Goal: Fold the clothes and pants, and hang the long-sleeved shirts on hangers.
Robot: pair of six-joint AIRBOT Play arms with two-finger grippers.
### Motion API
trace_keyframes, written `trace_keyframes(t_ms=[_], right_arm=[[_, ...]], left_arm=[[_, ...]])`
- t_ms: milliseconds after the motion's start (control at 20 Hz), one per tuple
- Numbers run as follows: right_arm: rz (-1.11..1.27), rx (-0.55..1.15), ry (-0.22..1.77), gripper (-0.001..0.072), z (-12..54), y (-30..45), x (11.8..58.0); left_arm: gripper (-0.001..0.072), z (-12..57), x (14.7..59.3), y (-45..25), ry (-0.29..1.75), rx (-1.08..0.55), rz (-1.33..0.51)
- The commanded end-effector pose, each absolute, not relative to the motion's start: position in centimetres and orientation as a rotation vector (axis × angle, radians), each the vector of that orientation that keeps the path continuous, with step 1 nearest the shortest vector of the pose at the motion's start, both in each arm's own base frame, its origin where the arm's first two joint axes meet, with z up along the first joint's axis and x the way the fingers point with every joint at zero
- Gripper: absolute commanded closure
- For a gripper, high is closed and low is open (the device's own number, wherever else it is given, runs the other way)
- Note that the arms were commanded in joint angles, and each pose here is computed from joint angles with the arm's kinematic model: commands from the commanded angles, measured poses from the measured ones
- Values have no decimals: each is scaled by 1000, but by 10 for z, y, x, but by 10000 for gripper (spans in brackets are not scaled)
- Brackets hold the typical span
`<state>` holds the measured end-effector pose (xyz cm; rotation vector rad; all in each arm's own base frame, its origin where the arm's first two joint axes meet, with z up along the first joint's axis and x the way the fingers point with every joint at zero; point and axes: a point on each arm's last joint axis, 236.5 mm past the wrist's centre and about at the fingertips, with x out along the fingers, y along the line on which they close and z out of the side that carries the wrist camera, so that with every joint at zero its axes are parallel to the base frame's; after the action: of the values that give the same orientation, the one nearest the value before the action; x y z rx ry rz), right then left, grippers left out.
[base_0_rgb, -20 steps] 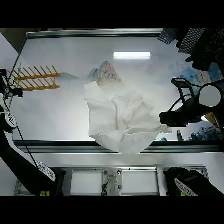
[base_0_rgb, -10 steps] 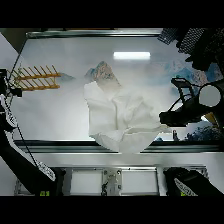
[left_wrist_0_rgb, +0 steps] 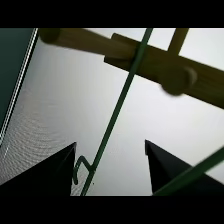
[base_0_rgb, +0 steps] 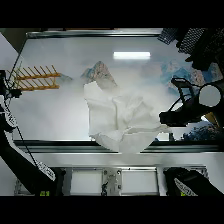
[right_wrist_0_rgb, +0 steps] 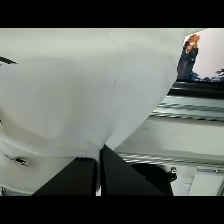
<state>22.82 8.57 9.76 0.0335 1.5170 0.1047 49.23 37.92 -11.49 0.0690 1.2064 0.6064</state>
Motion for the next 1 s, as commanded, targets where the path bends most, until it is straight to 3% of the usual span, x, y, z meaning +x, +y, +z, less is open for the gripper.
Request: trace_keyframes(t_ms=[0,50,200,300,600,950], right_arm=[[104,34,1518,692,97,86,228],[104,34,1518,692,97,86,228],[104,34,1518,692,97,86,228],[104,34,1518,692,97,86,228],[104,34,1518,692,97,85,228],[104,34,1518,693,97,86,228]], left_arm=[[412,-113,495,380,1192,70,608],[531,-113,495,380,1193,68,608],[531,-112,495,380,1189,63,612],[695,-113,494,379,1193,53,618],[696,-96,496,376,1177,58,622],[696,-21,508,353,1091,60,635]])
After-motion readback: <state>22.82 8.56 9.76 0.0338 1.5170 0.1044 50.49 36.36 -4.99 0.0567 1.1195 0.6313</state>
